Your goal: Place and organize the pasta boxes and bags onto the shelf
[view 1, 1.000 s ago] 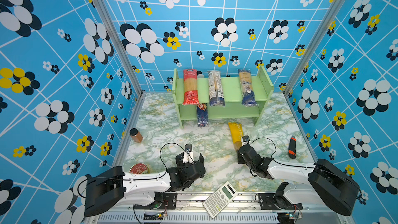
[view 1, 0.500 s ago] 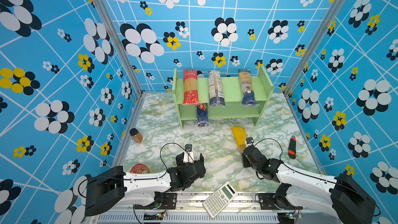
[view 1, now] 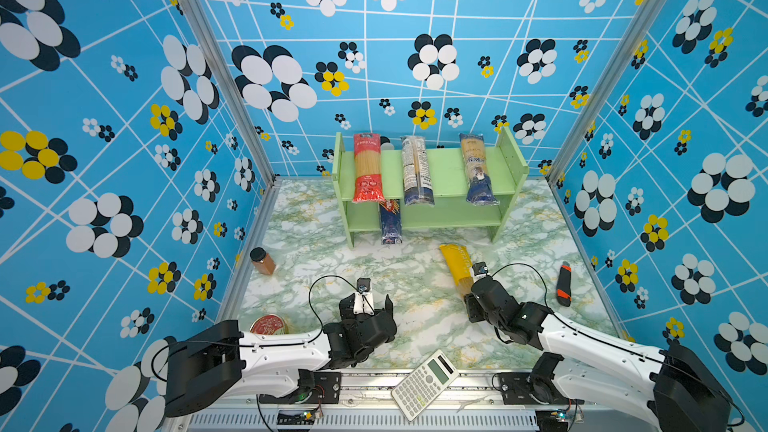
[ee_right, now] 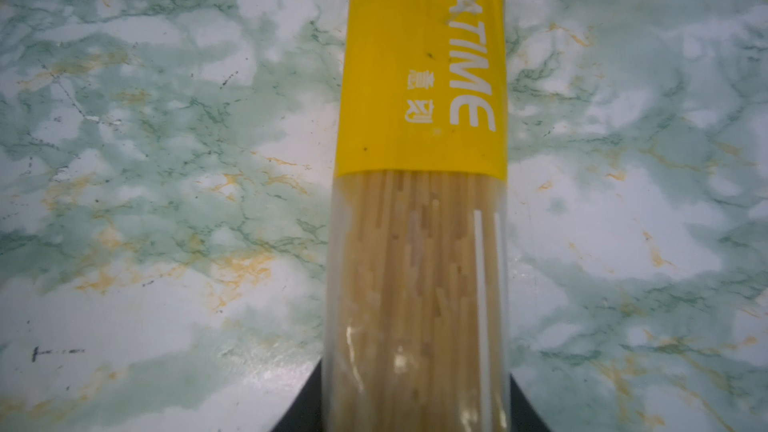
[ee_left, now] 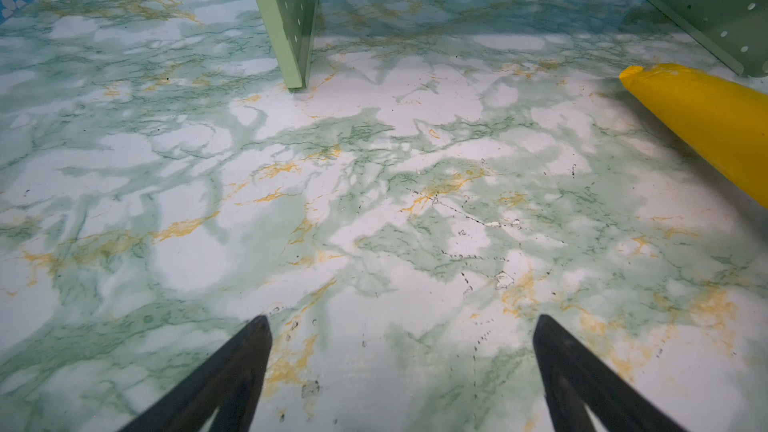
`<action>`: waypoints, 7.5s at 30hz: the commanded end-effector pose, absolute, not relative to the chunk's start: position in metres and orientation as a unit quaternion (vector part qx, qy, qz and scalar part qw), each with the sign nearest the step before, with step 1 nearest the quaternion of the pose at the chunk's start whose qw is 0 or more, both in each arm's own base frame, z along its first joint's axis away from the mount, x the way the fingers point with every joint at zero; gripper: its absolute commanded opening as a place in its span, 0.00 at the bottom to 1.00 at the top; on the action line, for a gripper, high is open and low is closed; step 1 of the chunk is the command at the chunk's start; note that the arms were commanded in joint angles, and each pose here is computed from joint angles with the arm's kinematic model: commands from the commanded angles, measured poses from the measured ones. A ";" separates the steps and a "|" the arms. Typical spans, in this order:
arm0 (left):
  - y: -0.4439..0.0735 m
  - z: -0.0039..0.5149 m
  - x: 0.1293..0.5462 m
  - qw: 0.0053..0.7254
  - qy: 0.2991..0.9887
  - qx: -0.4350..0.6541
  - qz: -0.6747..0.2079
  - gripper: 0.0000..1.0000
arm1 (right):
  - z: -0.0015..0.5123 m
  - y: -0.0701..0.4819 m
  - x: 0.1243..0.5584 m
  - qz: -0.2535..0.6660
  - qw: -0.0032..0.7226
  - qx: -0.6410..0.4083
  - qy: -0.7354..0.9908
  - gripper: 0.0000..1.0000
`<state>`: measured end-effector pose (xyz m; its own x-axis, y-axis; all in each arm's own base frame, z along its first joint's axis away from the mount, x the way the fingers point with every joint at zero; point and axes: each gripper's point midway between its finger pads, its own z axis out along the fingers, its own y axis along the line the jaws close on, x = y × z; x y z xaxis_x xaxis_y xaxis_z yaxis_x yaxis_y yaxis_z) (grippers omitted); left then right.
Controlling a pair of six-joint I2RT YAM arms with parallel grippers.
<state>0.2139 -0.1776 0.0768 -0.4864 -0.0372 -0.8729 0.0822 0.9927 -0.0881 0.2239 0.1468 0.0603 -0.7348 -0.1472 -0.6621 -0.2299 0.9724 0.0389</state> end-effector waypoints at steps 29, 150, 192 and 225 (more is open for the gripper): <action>-0.181 0.087 0.219 0.518 0.853 0.010 -0.062 0.99 | 0.162 0.164 0.226 0.117 0.389 -0.117 0.906 0.00; -0.167 0.089 0.230 0.528 0.846 0.019 -0.072 0.99 | 0.247 0.214 0.380 0.128 0.616 0.019 0.777 0.00; -0.160 0.082 0.252 0.516 0.854 0.017 -0.069 0.99 | 0.245 0.223 0.429 0.129 0.620 0.029 0.773 0.00; -0.153 0.084 0.252 0.514 0.855 0.010 -0.065 0.99 | 0.216 0.217 0.433 0.111 0.607 0.036 0.786 0.50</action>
<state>0.2509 -0.1557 0.0815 -0.4734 -0.0511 -0.8794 0.0877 0.9906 -0.1048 0.4182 0.2172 0.1651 -0.4195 0.0855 -0.9037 -0.0905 0.9867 0.1353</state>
